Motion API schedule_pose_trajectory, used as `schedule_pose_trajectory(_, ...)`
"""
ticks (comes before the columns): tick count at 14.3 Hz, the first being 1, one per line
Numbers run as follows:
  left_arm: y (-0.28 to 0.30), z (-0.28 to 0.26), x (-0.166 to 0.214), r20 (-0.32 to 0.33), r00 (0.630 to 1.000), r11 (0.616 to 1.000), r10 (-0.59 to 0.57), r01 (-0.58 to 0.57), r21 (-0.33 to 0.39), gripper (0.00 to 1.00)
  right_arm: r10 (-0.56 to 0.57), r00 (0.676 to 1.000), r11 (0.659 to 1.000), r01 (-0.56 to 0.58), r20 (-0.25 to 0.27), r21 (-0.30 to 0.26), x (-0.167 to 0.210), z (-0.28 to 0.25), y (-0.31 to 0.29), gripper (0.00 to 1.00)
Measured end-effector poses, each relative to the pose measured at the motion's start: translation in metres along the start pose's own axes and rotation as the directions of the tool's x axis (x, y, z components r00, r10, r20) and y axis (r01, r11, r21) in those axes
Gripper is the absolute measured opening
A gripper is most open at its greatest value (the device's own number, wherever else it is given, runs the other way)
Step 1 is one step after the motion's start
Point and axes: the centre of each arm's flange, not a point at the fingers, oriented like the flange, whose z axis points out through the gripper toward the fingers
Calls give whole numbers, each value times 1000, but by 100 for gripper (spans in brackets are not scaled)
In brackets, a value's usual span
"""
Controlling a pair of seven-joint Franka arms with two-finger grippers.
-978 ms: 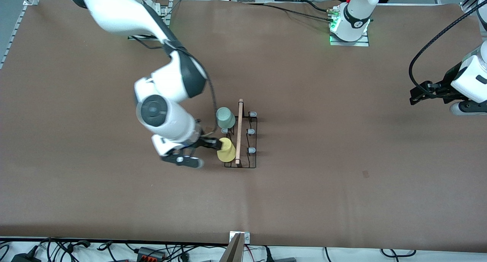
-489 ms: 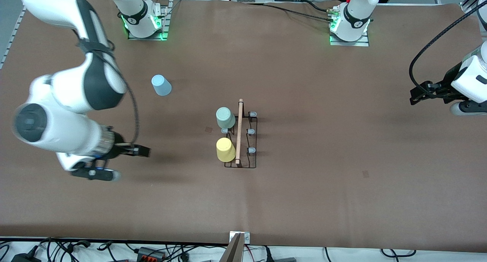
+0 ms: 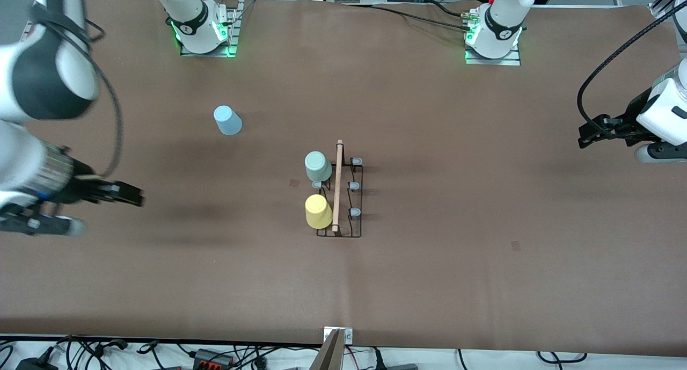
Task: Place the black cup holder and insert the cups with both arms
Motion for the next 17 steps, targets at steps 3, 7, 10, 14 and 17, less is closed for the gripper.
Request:
schedule_pose_trajectory(3,0,0,0,0,1000,1000,0,0,0,100,-36,999,999,36,7,-5,-21,-17,57,100)
schedule_pose_trajectory(7,0,0,0,0,1000,1000,0,0,0,100,-23,998,1000,24,50,-11,-43,-36,67,100)
schedule_pose_trajectory(10,0,0,0,0,1000,1000,0,0,0,100,-18,998,1000,20,59,-20,-64,-34,70,100)
schedule_pose_trajectory(14,0,0,0,0,1000,1000,0,0,0,100,-17,998,999,19,56,-30,-110,-16,72,100)
schedule_pose_trajectory(17,0,0,0,0,1000,1000,0,0,0,100,-19,998,999,21,54,-30,-130,-17,71,100)
